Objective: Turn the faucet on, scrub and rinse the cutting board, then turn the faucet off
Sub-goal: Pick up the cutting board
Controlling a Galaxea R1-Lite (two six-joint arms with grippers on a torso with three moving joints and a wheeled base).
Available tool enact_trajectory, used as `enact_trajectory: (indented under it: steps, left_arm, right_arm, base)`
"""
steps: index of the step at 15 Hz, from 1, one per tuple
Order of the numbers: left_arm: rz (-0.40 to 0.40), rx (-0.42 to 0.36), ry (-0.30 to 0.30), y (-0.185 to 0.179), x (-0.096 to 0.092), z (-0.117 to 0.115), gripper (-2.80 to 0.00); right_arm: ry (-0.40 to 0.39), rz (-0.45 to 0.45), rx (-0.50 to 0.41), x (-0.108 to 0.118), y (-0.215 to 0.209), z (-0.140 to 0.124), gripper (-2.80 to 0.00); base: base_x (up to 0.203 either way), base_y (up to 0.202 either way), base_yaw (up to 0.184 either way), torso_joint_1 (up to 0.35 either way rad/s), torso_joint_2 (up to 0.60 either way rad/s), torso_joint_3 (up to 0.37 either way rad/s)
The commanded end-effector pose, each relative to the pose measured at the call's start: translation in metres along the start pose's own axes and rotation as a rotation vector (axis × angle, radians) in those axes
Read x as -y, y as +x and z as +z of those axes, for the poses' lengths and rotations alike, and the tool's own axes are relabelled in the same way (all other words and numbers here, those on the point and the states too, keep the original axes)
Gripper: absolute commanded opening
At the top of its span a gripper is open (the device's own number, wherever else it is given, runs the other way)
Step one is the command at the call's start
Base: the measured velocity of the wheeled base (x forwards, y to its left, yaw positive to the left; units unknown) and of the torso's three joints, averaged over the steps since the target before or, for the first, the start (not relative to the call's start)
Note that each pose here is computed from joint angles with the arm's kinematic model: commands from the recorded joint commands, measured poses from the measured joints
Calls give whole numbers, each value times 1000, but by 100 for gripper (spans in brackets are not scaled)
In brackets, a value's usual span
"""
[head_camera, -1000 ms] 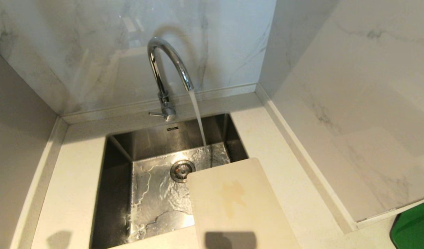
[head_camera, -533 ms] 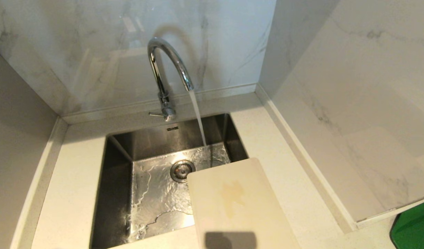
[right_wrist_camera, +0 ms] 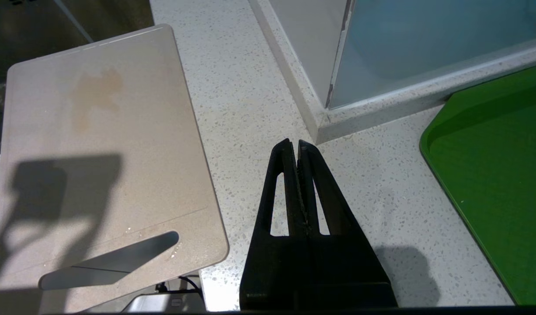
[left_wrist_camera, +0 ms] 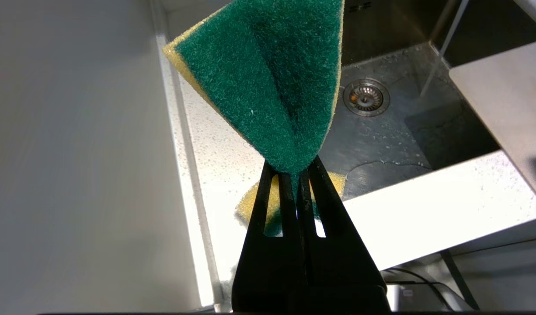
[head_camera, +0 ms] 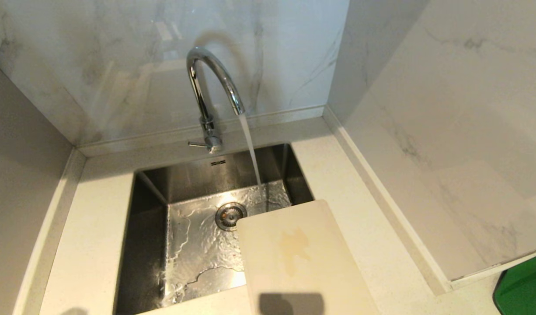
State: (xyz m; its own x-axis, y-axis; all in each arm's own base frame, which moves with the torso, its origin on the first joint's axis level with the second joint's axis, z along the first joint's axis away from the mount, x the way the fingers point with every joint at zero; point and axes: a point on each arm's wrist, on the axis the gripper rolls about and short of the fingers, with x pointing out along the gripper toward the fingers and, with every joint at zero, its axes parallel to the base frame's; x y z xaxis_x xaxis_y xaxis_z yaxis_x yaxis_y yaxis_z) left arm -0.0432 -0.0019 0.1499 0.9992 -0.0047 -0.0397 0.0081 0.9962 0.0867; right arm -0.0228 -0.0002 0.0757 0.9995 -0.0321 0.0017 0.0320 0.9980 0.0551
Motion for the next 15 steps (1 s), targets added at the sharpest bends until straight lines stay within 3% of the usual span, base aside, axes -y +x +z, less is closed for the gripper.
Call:
enact_trajectory:
  steps: [1, 10, 15]
  left_arm:
    - [-9, -2, 4, 1, 2, -23, -280]
    - [-26, -66, 12, 16, 6, -71, -280]
    - [-17, -62, -31, 17, 6, -73, -280]
  right_arm:
    - [0, 0, 1, 0, 0, 0, -280]
    - [0, 0, 0, 0, 0, 0, -280]
    - [0, 0, 0, 0, 0, 0, -280]
  base:
    - [0, 0, 0, 0, 0, 0]
    - [0, 0, 0, 0, 0, 0]
    - [0, 0, 0, 0, 0, 0]
